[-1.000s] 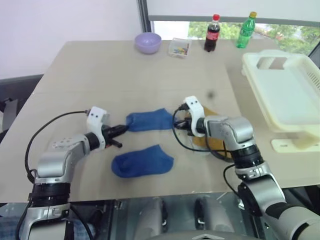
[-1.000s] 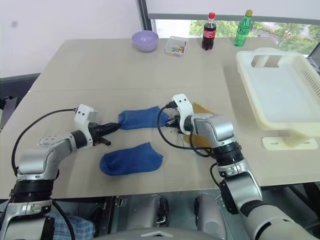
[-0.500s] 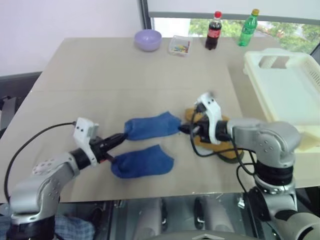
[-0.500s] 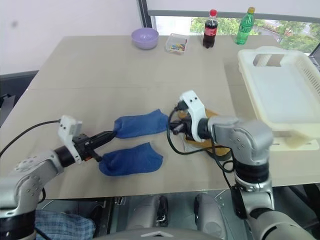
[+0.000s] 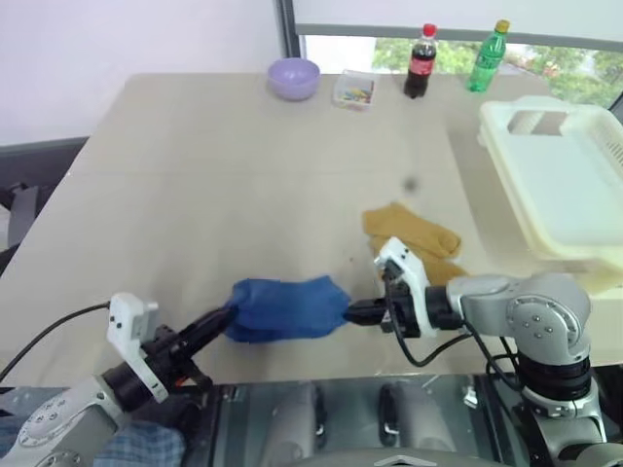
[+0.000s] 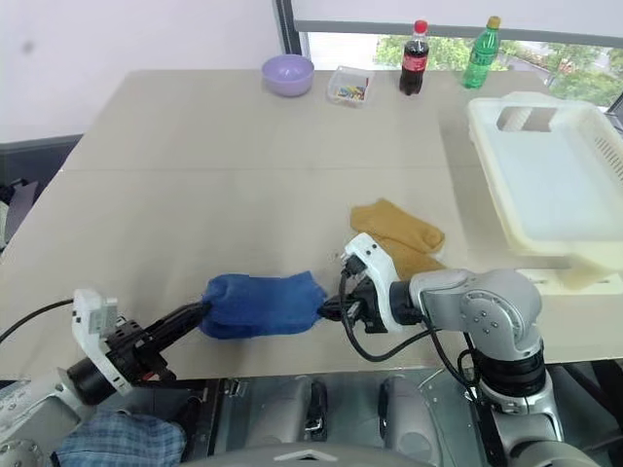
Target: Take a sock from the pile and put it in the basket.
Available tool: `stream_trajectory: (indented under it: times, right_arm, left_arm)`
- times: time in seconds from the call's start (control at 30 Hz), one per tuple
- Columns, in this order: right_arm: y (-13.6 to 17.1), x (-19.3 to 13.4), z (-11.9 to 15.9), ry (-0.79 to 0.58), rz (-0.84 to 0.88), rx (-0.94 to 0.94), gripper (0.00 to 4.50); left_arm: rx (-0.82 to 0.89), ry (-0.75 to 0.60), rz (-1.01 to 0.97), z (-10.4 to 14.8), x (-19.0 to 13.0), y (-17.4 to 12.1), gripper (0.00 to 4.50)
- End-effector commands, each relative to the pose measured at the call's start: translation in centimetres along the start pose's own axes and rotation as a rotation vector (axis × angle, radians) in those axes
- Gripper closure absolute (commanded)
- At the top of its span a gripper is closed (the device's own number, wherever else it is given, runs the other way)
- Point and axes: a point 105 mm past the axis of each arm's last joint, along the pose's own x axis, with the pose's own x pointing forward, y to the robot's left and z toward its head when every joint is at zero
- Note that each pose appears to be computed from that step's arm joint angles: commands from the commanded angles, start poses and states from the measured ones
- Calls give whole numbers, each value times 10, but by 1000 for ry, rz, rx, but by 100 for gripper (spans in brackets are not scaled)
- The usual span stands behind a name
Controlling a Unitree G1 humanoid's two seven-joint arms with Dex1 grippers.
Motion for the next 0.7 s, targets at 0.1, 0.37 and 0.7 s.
stream_trajectory:
  times: [0.1, 0.37, 0.7]
  right_arm:
    - [19, 2, 4, -25, 98, -53, 450]
    - [15, 12, 6, -53, 87, -46, 450]
    - [7, 13, 15, -98, 64, -52, 450]
  left_arm:
    - [43, -7, 9, -4, -6, -2, 441]
    - [55, -24, -8, -6, -10, -4, 441]
    - [35, -88, -5, -11, -14, -6, 441]
